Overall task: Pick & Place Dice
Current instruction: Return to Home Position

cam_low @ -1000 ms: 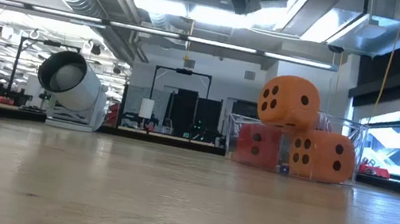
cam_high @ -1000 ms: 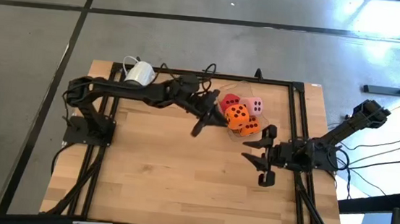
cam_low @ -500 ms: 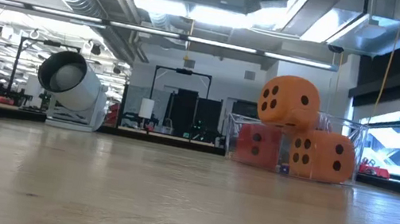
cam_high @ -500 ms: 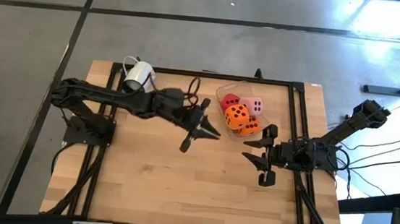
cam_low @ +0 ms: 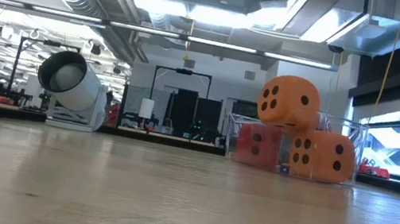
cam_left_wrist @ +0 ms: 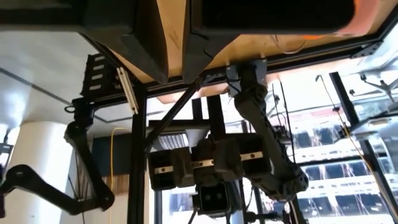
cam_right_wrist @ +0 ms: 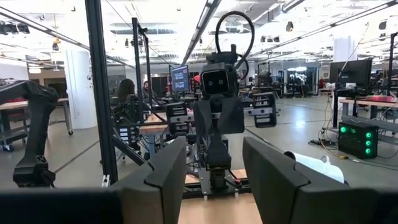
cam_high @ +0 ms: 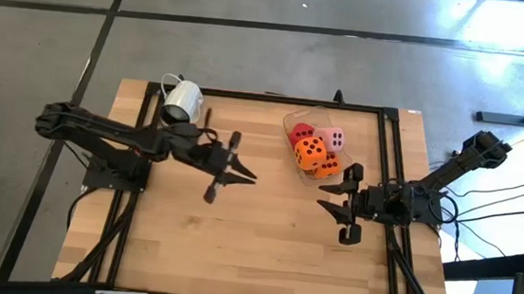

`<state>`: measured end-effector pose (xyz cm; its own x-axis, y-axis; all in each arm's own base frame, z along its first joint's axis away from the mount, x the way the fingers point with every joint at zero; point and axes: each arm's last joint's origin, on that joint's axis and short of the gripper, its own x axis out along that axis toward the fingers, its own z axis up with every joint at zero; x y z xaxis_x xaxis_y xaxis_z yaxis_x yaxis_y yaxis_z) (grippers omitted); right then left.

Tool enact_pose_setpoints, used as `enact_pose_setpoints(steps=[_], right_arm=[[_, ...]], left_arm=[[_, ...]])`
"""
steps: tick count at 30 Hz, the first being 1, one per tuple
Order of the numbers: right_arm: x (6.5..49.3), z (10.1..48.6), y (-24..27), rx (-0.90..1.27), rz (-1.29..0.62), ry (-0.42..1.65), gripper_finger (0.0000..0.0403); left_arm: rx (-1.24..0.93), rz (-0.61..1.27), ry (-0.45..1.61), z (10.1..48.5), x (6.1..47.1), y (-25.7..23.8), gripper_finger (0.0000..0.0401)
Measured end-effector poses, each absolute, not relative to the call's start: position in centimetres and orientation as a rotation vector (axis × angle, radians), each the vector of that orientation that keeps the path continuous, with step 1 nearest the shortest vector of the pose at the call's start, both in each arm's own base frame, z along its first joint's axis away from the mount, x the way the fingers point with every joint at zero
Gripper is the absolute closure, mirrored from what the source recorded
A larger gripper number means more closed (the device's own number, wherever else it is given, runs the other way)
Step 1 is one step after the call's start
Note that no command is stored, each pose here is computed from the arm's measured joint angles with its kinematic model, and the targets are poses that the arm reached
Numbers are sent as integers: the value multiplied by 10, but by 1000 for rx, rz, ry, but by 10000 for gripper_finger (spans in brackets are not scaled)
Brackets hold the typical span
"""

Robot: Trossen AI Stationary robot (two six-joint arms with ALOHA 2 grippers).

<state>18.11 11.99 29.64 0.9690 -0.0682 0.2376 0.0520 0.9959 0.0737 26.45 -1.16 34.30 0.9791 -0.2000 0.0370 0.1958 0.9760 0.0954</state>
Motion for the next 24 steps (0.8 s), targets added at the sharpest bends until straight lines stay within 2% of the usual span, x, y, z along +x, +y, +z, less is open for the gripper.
enact_pose_setpoints(steps=[14, 24], right_arm=[[182, 298, 118, 135, -58, -257, 243], [191, 299, 108, 148, 23, -282, 243]], left_arm=[[79, -202, -125, 323, 198, -5, 372], [76, -193, -136, 297, 168, -5, 381]])
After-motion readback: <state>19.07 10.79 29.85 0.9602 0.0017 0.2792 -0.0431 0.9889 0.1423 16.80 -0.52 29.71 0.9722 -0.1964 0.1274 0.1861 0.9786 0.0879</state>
